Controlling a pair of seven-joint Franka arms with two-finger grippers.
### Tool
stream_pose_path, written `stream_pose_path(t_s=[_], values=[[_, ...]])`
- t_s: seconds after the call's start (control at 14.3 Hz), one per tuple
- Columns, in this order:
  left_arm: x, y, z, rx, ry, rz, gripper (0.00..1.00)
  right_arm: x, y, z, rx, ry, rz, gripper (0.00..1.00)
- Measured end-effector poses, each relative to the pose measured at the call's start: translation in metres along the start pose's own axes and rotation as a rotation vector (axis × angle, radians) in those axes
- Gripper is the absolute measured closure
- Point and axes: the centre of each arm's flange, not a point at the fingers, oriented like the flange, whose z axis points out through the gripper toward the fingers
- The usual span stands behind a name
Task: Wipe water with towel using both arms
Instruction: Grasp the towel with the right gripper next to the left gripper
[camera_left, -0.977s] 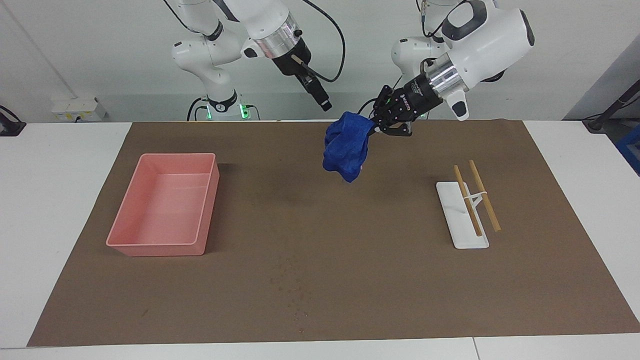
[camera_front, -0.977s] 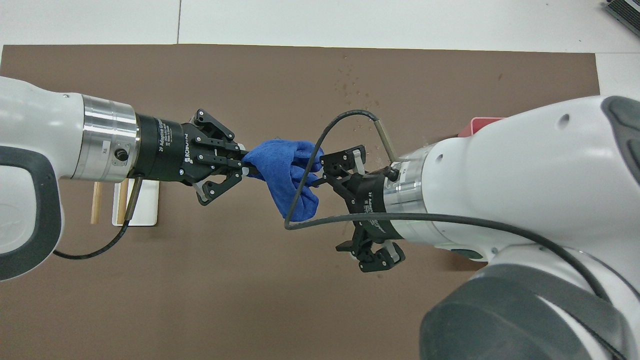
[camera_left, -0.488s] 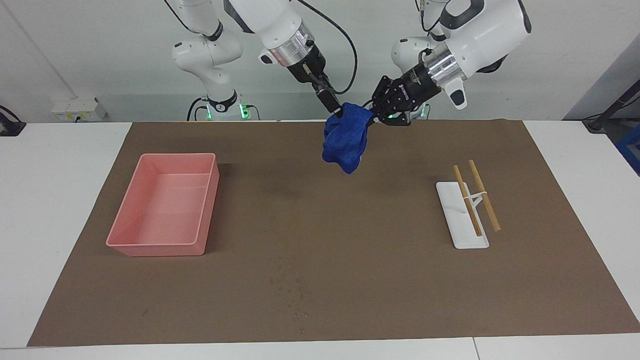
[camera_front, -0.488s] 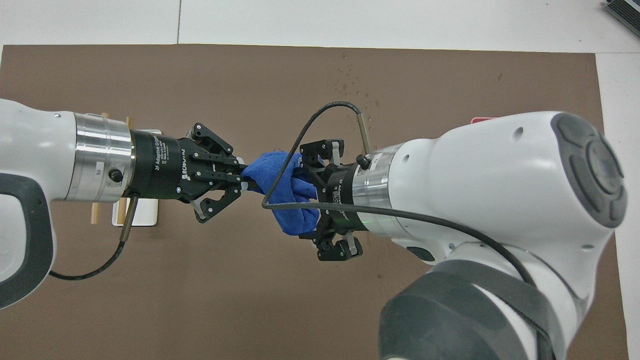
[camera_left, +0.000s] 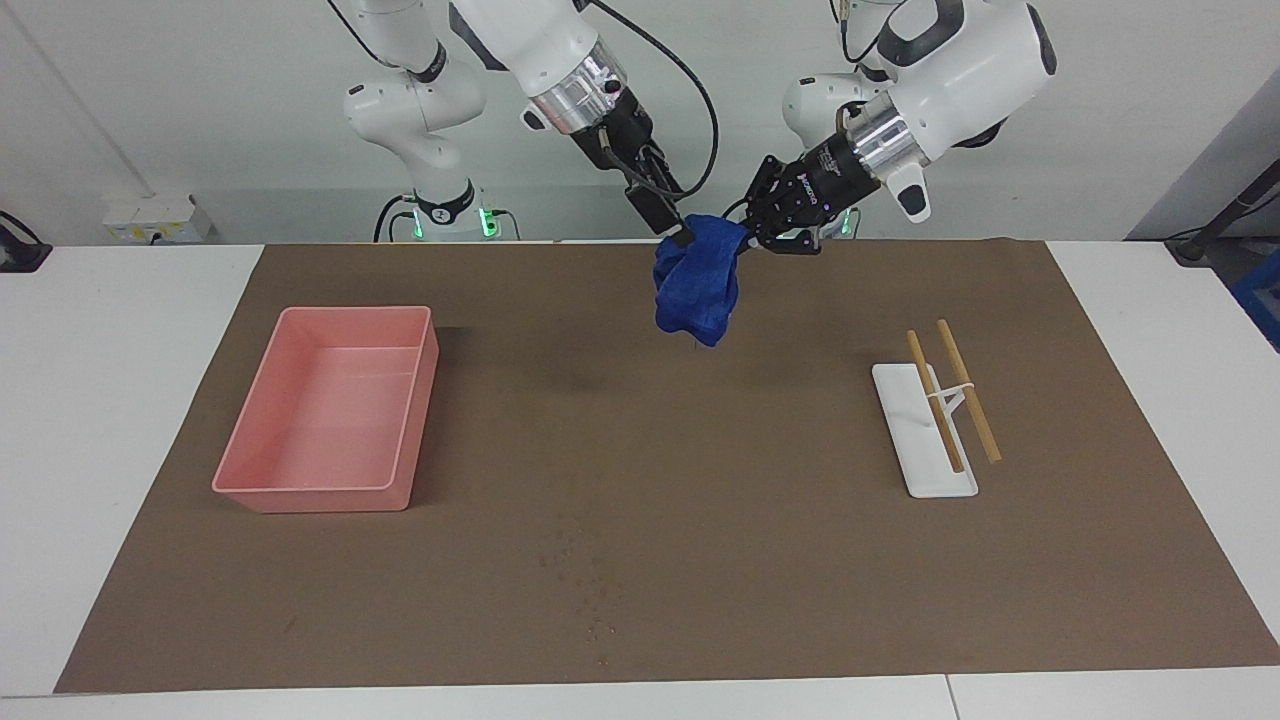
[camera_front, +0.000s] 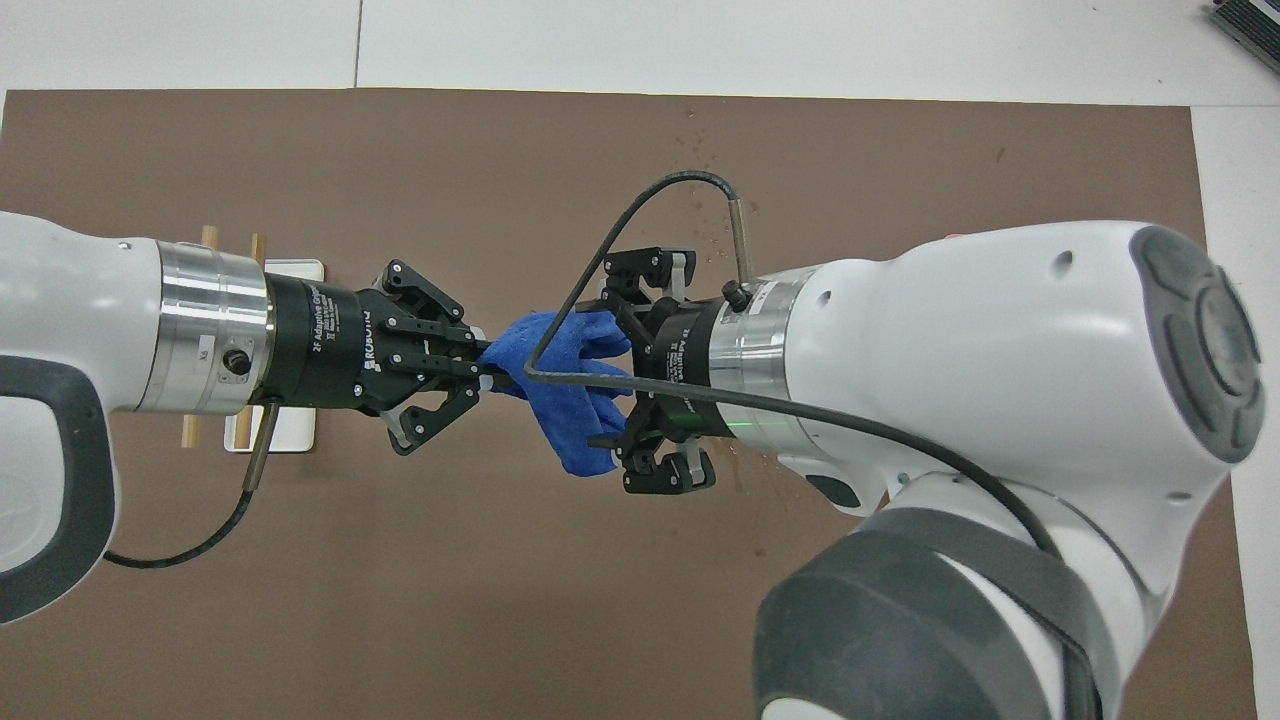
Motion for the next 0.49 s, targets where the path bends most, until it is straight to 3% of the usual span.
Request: stream_pose_path(t_s=[0.35, 0.49], values=[[-0.012, -0.018, -0.012, -0.005, -0.026, 0.023, 0.85, -0.009, 0.011, 0.026, -0.033, 0.003, -0.008, 0.02], [-0.016, -0.024, -0.016, -0.003, -0.033, 0.031, 0.85, -0.011, 0.016, 0.034, -0.038, 0.006, -0.013, 0.07]])
